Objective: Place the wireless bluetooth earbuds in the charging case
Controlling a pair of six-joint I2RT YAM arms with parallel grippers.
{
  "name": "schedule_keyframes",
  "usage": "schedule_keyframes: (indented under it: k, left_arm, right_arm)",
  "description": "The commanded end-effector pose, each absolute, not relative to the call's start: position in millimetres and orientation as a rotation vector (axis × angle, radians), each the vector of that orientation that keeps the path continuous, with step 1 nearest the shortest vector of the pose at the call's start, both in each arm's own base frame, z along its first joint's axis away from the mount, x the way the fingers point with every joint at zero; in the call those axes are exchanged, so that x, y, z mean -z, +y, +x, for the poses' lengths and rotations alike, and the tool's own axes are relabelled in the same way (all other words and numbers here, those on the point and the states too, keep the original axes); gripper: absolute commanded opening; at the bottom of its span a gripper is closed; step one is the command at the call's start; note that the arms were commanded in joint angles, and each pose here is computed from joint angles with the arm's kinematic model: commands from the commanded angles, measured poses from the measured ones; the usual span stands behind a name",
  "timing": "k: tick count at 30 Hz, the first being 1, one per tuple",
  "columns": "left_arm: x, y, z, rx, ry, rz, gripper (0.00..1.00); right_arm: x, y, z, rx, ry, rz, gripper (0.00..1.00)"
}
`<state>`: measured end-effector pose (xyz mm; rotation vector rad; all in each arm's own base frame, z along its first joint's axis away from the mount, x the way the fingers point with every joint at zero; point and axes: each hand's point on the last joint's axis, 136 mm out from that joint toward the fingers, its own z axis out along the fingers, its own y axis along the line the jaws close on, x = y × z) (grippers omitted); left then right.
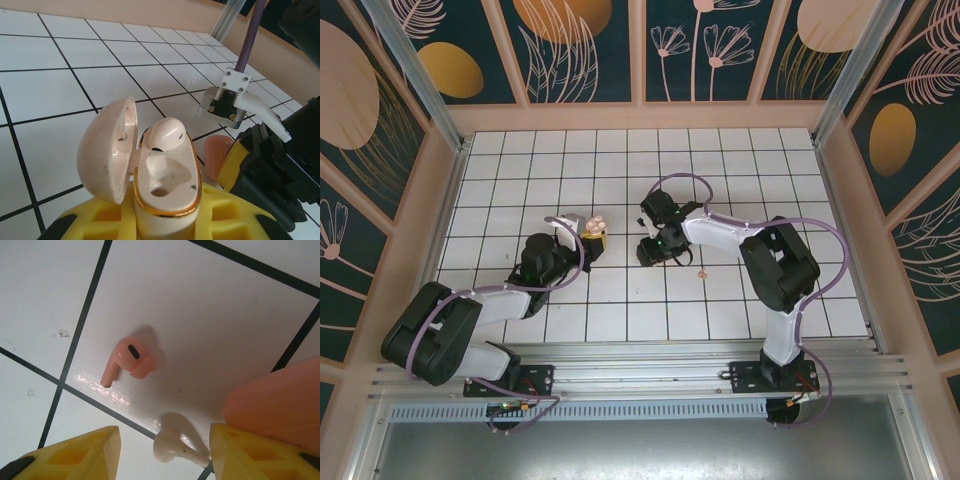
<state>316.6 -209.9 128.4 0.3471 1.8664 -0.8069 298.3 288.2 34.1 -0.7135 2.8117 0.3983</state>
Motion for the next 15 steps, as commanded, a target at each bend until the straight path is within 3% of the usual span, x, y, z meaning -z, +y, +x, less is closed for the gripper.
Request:
schedule_keyframes:
  k: [1,15]
  left_arm:
    - [-140.0,-212.8,323.1,0.800,1.828,0.373,0.17]
    - [-146.1,-212.4,321.4,0.798,1.810,0.378,0.17]
  right_arm:
    - [-26.6,285.5,286.6,-0.354,2.864,-0.771,0.49]
    - [-25.0,285.0,286.3,-0.206,2.856,-0.834,0.40]
